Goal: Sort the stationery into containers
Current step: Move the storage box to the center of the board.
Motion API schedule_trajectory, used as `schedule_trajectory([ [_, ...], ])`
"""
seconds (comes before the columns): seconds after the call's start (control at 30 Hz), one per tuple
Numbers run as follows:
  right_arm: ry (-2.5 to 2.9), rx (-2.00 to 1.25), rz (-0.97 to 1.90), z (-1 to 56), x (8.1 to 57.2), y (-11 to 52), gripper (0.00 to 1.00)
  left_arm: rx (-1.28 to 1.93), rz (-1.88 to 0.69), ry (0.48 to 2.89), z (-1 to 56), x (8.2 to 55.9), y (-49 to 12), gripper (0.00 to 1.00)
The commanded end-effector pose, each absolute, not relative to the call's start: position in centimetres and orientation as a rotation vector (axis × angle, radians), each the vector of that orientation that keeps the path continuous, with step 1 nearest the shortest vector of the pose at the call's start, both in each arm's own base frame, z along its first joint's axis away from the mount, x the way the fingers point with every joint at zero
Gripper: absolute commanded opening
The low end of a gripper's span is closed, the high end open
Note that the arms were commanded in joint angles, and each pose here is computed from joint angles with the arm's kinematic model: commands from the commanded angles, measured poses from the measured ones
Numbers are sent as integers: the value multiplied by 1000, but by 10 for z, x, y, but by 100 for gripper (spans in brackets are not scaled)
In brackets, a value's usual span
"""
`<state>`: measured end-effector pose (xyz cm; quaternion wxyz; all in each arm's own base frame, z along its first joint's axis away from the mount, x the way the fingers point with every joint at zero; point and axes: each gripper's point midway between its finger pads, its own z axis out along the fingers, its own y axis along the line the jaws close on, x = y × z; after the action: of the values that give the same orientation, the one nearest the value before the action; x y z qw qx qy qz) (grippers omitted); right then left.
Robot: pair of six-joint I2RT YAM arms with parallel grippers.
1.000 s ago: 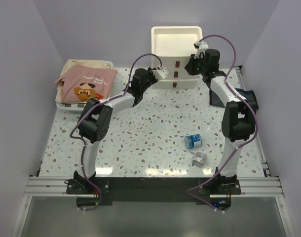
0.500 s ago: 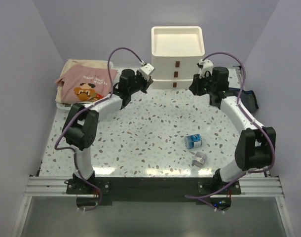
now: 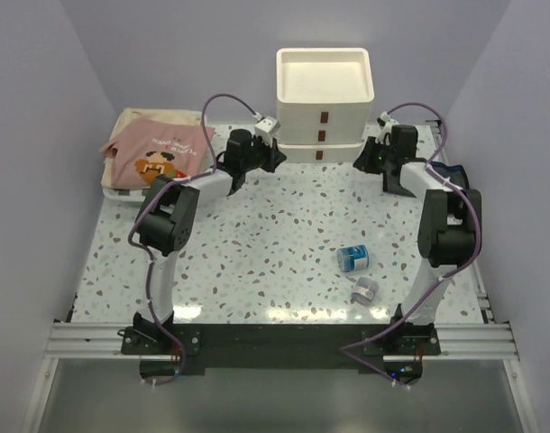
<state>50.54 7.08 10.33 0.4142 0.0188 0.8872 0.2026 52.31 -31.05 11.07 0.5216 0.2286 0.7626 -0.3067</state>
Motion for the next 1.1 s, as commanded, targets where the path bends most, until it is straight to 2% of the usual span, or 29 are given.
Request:
schedule_trajectory([
  [0.0,2101,93,604,138,545,81,20,503,-713,1731,132,552,-313,0],
  [0.3,2090,137,603,124,581,79,20,474,-643,1728,111,582,-314,0],
  [0.77,2074,148,573,119,596,79,19,384,-490,1702,104,617,-298,0],
  [0.9,2101,100,580,127,578,81,19,452,-552,1762,99,595,-301,0],
  [0.97,2114,58,596,147,555,84,20,559,-679,1752,124,566,-309,0],
  [1.0,2147,19,589,139,540,84,23,575,-710,1811,106,543,-303,5],
  [1.03,2147,-23,604,146,528,88,24,580,-717,1753,145,528,-299,12],
  [1.07,2176,-70,589,145,513,87,28,587,-712,1734,154,516,-295,18],
])
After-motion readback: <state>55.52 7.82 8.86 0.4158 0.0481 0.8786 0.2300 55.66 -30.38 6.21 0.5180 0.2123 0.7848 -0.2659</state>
